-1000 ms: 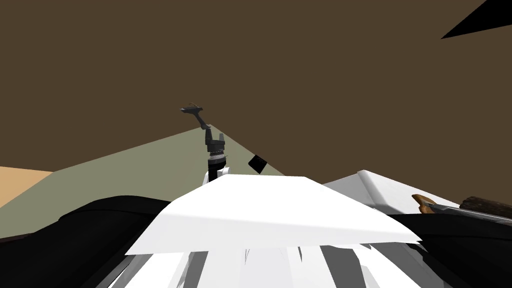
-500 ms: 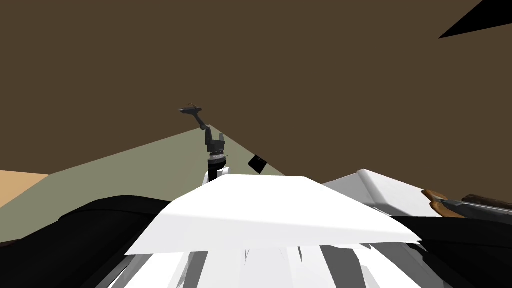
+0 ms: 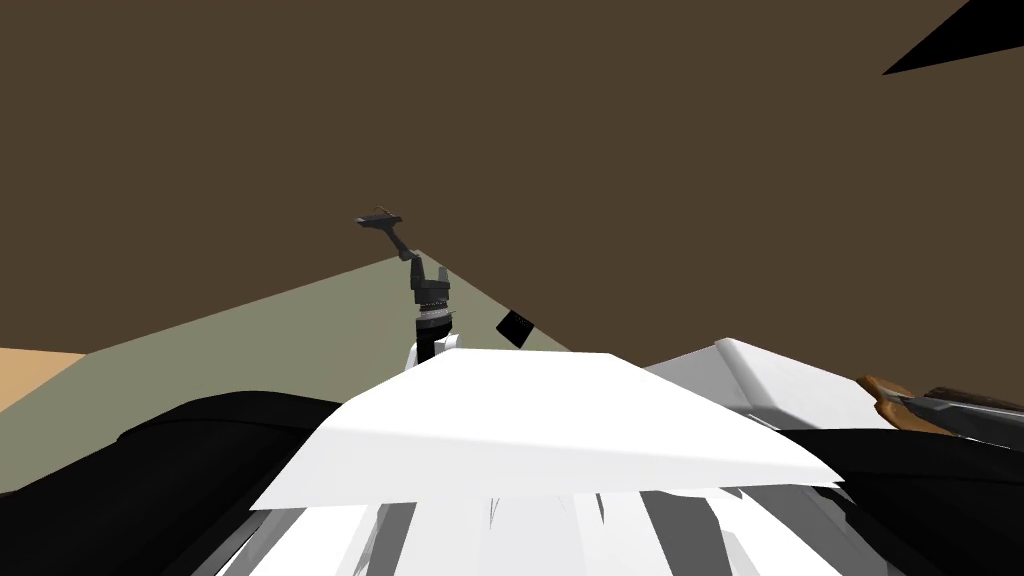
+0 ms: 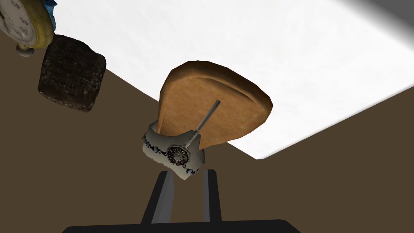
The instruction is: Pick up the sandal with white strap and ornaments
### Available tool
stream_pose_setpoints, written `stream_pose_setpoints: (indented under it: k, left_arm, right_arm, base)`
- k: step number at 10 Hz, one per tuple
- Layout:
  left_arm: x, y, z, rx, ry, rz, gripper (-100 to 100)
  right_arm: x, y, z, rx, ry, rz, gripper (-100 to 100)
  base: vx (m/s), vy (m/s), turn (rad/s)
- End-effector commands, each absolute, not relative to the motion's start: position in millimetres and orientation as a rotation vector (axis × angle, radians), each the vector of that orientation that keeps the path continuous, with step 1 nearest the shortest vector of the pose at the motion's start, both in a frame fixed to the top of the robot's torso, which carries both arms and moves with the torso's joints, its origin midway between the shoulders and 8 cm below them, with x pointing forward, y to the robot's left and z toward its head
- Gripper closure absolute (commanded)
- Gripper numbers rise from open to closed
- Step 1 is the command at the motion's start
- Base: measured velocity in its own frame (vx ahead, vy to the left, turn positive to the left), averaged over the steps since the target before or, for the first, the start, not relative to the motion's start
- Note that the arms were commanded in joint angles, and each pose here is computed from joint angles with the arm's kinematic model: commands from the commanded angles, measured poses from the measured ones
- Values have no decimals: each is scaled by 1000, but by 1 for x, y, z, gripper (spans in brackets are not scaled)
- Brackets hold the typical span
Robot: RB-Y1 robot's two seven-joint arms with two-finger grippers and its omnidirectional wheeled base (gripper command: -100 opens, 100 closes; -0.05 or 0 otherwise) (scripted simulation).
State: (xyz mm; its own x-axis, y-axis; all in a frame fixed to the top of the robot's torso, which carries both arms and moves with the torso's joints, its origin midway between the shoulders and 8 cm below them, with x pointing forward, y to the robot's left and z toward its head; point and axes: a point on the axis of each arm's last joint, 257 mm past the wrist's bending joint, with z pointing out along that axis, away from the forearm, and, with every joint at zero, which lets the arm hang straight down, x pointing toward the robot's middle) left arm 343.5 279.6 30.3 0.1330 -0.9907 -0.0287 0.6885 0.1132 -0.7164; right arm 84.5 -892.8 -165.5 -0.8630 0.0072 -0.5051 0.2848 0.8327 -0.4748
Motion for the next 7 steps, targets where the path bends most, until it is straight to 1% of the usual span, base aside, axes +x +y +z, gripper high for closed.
stream_pose_setpoints:
  k: [1,2,3,6,7]
  left_arm:
    - [344,280,30,-633,593,-1343,0]
    - [344,280,30,-633,593,-1343,0]
    - [343,280,30,-634,593,-1343,0]
    - [344,280,30,-633,593,-1343,0]
    - [344,280,30,-633,593,-1343,0]
  right_arm:
    - [90,-895,-149,203,2513,-764,100]
    - [96,-896,-134,190,2513,-766,100]
    - [89,-891,-146,177,2550,-746,100]
    - [95,-895,-138,187,2522,-761,100]
    - [95,-895,-137,187,2521,-761,0]
  base:
    - [13,21,-51]
    - [25,36,-62]
    - [26,28,-14]
    - [4,4,1]
    - [0,0,0]
